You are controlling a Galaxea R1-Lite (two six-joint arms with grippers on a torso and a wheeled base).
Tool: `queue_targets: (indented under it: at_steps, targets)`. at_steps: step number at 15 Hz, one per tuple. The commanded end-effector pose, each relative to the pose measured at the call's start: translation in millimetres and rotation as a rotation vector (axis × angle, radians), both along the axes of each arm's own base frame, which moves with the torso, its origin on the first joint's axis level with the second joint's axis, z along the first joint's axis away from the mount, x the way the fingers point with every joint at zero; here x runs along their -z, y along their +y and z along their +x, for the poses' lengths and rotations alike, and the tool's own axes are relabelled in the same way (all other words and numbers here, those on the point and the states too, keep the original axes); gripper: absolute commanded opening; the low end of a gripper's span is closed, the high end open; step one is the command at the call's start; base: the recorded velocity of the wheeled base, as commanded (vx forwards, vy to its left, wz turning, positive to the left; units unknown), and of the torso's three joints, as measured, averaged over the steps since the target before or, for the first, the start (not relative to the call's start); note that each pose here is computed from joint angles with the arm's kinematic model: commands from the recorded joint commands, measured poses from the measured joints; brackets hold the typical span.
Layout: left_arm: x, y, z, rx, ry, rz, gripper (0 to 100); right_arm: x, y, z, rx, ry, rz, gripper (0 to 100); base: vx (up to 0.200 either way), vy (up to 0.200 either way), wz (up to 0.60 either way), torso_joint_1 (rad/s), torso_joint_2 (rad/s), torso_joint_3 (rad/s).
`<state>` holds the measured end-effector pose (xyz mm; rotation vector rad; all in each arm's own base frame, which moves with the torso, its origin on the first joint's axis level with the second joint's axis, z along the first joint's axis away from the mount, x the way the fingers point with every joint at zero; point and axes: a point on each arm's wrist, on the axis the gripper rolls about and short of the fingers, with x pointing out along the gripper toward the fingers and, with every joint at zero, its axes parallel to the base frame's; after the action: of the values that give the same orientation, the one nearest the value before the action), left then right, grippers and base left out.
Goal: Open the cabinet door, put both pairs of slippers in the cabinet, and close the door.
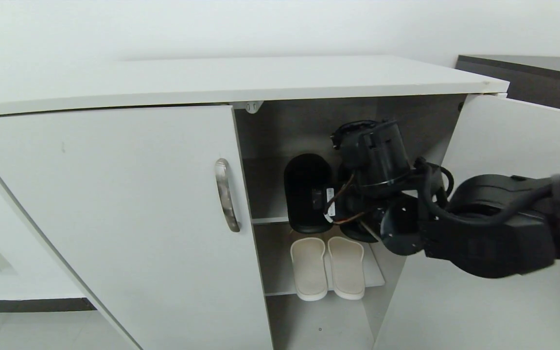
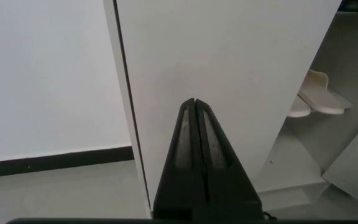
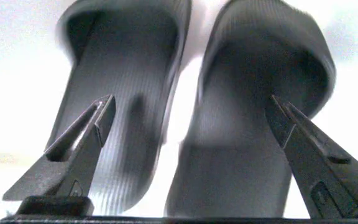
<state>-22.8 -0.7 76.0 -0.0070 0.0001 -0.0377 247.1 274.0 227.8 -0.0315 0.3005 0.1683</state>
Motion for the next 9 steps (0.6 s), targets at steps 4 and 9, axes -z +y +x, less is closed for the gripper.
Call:
queue_targets:
  at_steps: [4, 9]
  targets:
    - [0.1, 0.0, 0, 0.001, 0.000, -0.005, 0, -12, -39, -77, -0.168, -0.058, 0.097, 0, 0.000, 0.000, 0.00, 0.000, 0.00, 0.000]
    - [0.1, -0.1, 0, 0.001, 0.000, -0.005, 0, 8, -51, -96, -0.256, 0.002, 0.063, 0, 0.000, 0.000, 0.00, 0.000, 0.00, 0.000]
